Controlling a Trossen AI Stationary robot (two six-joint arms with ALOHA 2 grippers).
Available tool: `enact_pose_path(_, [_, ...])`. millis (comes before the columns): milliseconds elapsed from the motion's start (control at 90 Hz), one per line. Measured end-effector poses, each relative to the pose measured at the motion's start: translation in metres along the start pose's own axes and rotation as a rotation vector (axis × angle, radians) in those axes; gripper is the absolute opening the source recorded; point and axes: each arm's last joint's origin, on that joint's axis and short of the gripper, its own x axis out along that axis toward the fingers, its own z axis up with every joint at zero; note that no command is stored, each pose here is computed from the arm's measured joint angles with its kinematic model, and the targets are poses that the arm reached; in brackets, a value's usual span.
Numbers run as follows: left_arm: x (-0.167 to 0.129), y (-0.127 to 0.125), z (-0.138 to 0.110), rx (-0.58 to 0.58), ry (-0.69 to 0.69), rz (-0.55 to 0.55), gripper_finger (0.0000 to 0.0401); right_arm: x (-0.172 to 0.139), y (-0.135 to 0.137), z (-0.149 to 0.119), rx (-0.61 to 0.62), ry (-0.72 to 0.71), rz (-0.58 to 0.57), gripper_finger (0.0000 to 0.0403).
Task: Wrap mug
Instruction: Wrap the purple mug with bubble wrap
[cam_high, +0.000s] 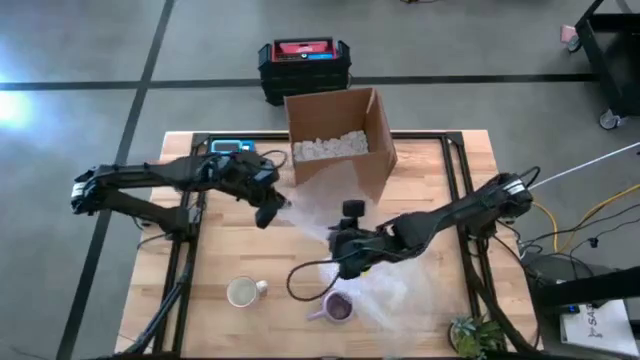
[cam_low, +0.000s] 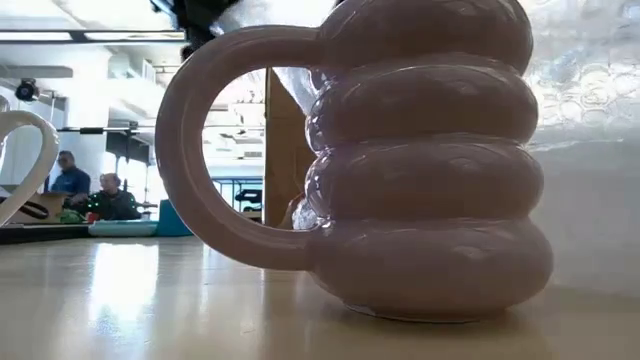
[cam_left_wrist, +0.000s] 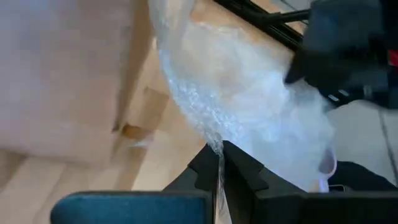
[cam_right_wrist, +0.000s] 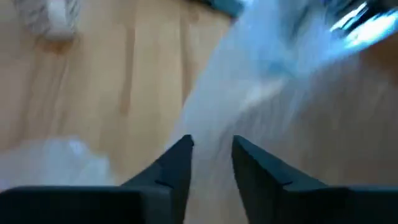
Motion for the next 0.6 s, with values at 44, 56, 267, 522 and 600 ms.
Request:
enact_pose_path(44, [-0.008,0.000,-0.003,-0.001,0.007,0.017,0.0001,-0.007,-0.005,-0.008,0.044,0.064,0.035,0.0142])
enact_pose_path(56, [-0.009,0.000,-0.004,-0.002,0.008,0.023,0.0001,-0.008,-0.006,-0.009,0.056,0.078,0.042,0.0145])
enact_pose_path(267, [-0.033,0.002,-0.025,-0.027,0.081,0.146,0.0000,-0.008,-0.001,-0.060,0.137,0.284,0.040,0.0180])
enact_pose_path(522, [-0.047,0.007,-0.052,-0.107,0.186,0.294,0.0000,0.024,0.018,-0.126,0.231,0.449,0.055,0.0174])
enact_pose_path(600, [-0.046,0.011,-0.062,-0.142,0.214,0.331,0.0000,0.031,0.023,-0.137,0.261,0.460,0.092,0.0169])
